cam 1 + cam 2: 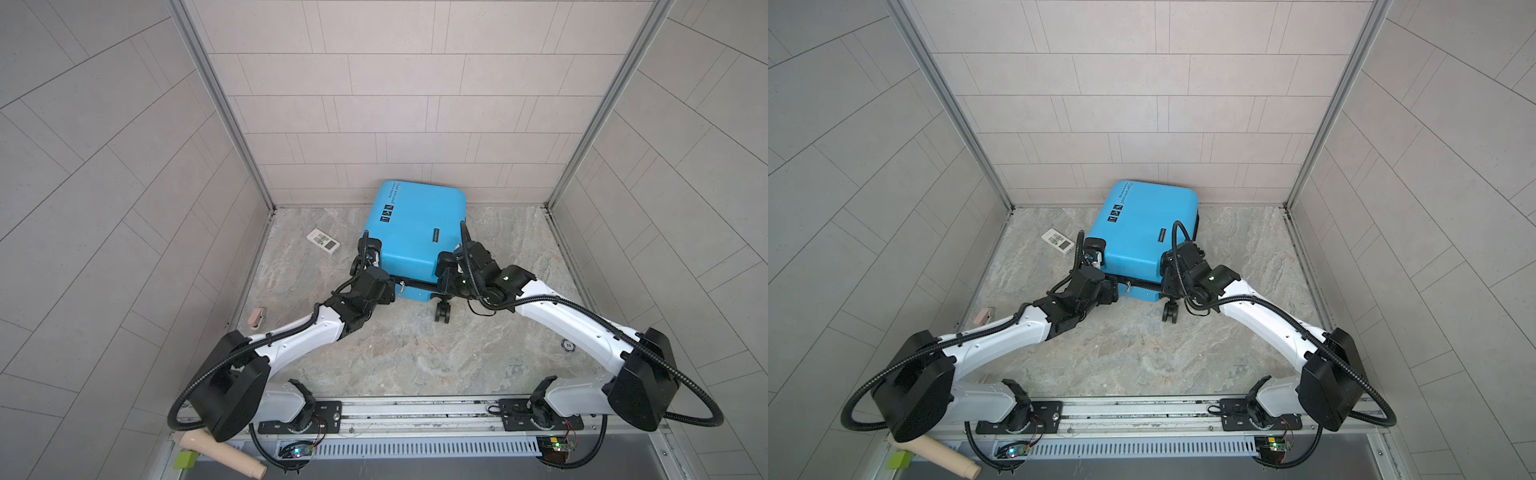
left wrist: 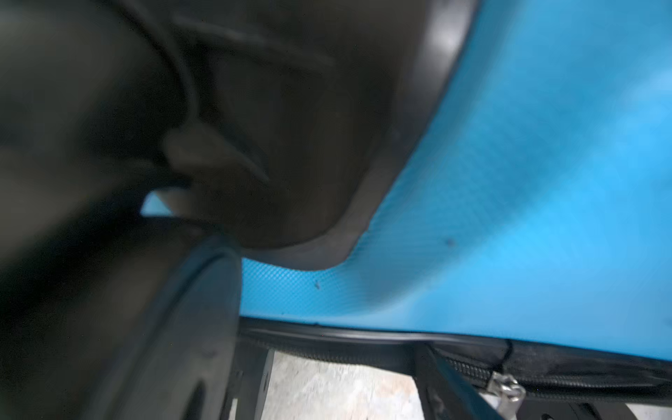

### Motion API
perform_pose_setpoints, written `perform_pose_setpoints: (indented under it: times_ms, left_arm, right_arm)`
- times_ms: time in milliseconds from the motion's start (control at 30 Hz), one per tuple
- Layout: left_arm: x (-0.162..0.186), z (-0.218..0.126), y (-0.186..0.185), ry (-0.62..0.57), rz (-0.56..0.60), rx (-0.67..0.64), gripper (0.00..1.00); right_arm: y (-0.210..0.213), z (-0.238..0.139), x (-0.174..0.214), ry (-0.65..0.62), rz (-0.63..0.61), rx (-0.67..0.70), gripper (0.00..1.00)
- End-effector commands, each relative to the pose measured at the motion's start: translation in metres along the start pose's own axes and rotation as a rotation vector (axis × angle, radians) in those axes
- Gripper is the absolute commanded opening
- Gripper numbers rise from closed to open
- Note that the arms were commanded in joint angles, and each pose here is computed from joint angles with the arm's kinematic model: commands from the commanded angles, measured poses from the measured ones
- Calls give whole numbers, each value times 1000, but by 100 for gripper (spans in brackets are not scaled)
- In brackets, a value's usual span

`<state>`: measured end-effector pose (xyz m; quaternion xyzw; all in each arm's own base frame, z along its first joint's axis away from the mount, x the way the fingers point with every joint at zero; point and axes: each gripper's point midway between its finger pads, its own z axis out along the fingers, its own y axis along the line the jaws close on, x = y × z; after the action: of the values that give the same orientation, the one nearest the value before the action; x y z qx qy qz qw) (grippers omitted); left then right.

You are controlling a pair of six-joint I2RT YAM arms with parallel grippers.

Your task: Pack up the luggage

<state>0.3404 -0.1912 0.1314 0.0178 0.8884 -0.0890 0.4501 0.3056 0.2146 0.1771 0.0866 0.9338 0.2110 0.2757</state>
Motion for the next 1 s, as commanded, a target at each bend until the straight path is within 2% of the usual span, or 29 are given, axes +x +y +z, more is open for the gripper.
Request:
perform_pose_setpoints:
  times_ms: [0,233,367,567,733,967]
  left_arm:
    - [-26,20,-25,-40,15,93,80]
    - [-41,41,-55,-37,56,198,80]
    - [-42,43,-59,-42,55,237,80]
    - [-36,17,-48,-80,42,285,80]
    - [-11,-5,-40,-113,32,355,80]
    - [10,-19,-35,-238,20,431,77]
  right_arm:
    - [21,-13,27,59,-74,-94,0]
    - [11,-12,30,34,-32,-72,0]
    - [12,-7,26,29,-31,-57,0]
    - [24,-4,9,22,-54,-56,0]
    - [41,-8,-5,11,-76,-83,0]
    - [57,-14,-15,8,-90,-115,0]
